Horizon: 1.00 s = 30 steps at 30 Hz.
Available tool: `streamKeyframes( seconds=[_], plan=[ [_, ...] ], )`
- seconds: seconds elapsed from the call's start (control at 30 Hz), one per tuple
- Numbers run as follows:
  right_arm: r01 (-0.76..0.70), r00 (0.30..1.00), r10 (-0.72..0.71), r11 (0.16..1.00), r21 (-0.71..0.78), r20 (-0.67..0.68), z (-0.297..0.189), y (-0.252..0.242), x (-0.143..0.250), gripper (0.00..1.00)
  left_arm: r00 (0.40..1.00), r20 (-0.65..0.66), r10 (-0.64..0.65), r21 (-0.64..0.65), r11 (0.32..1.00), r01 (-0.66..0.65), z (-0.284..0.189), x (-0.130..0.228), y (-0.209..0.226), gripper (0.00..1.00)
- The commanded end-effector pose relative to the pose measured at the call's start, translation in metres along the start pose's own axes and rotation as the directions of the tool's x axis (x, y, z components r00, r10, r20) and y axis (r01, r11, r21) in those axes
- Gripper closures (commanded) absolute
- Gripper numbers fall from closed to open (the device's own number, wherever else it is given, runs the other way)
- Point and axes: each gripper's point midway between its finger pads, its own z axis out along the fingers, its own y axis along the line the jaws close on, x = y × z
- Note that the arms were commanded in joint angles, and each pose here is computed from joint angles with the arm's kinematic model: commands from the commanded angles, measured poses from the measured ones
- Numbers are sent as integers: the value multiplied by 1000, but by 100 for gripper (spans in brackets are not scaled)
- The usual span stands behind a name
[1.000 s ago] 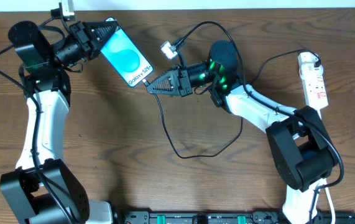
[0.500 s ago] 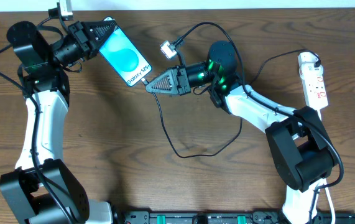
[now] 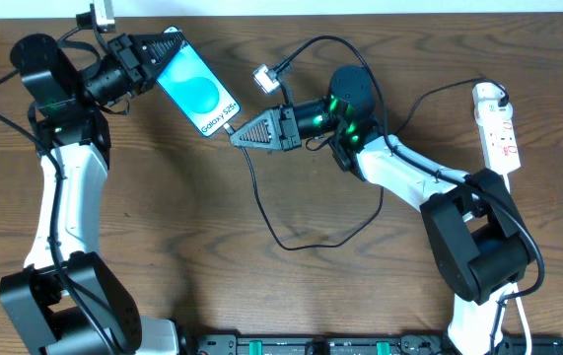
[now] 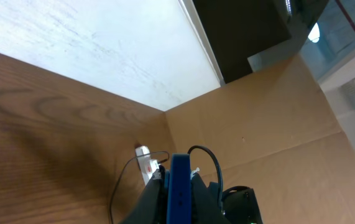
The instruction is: Plug charger to phone and switch on socket
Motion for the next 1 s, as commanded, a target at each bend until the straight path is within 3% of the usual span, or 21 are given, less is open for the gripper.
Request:
streamKeyframes(
  seconds=[0.0,0.97],
  plan=[
    [4,992,-10,999,51,129,-6,-7,-26,99,995,-95,33,64,998,-27,3,17,-14,92],
    [-66,986,59,997,41,153,2,-6,-28,99,994,-105,33,70,997,-26,3,19,-15,93]
  ],
)
